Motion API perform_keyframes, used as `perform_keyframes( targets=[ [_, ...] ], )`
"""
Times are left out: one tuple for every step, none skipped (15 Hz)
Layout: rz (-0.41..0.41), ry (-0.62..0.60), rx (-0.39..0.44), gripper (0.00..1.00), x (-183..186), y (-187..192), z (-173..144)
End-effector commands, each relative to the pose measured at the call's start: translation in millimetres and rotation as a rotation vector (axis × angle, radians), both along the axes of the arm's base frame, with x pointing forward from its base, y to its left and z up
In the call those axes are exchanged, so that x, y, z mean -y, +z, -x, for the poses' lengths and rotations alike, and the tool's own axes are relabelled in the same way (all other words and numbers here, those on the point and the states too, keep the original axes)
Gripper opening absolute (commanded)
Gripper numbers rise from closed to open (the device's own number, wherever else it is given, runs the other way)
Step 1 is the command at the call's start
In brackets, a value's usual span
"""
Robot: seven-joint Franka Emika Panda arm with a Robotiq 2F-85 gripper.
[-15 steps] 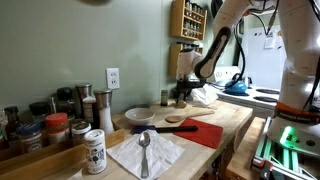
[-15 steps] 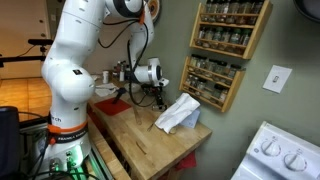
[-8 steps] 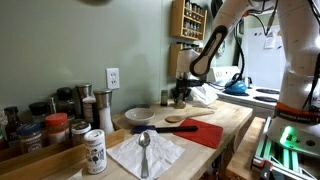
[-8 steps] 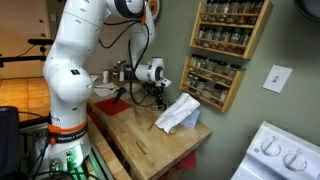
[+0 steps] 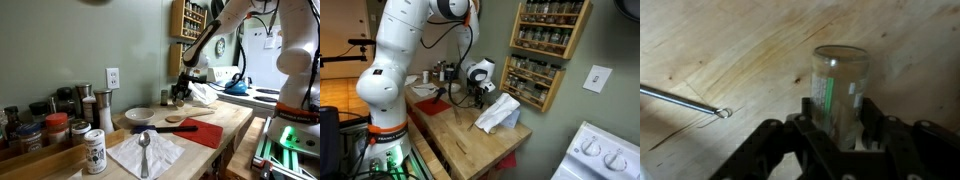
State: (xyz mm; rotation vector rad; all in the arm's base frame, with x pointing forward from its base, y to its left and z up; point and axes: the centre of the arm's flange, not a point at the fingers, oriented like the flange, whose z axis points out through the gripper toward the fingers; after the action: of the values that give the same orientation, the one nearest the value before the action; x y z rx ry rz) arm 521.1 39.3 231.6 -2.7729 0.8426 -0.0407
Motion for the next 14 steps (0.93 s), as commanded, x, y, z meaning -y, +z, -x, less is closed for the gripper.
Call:
perform_keyframes(
  targets=[
    [-0.131, -0.026, -0.058, 0.27, 22.7, 11.1, 6.8],
    [-0.174, -0.033, -0.07, 0.27, 26.8, 11.8, 7.2],
    [-0.211, -0.038, -0.091, 0.27, 30.3, 12.6, 7.4],
    [-0.257, -0.046, -0.107, 0.27, 33.7, 12.7, 7.3],
    [-0.321, -0.058, -0.129, 0.27, 37.7, 12.8, 7.4],
    [-0.389, -0.059, -0.155, 0.27, 41.0, 12.7, 6.8],
    [-0.437, -0.056, -0.189, 0.27, 42.5, 12.7, 7.4],
    [-0.481, -0.058, -0.221, 0.27, 43.8, 12.1, 7.0],
    [-0.49, -0.074, -0.255, 0.27, 44.7, 10.4, 7.4],
    [-0.418, -0.121, -0.254, 0.27, 45.3, 9.5, 7.8],
    [-0.449, -0.075, -0.227, 0.52, 48.4, 8.3, 6.9],
    [-0.439, -0.093, -0.235, 0.52, 51.3, 6.9, 7.2],
    [-0.435, -0.1, -0.239, 0.52, 51.1, 6.3, 7.3],
    [-0.432, -0.103, -0.243, 0.52, 49.3, 6.1, 7.3]
  ],
)
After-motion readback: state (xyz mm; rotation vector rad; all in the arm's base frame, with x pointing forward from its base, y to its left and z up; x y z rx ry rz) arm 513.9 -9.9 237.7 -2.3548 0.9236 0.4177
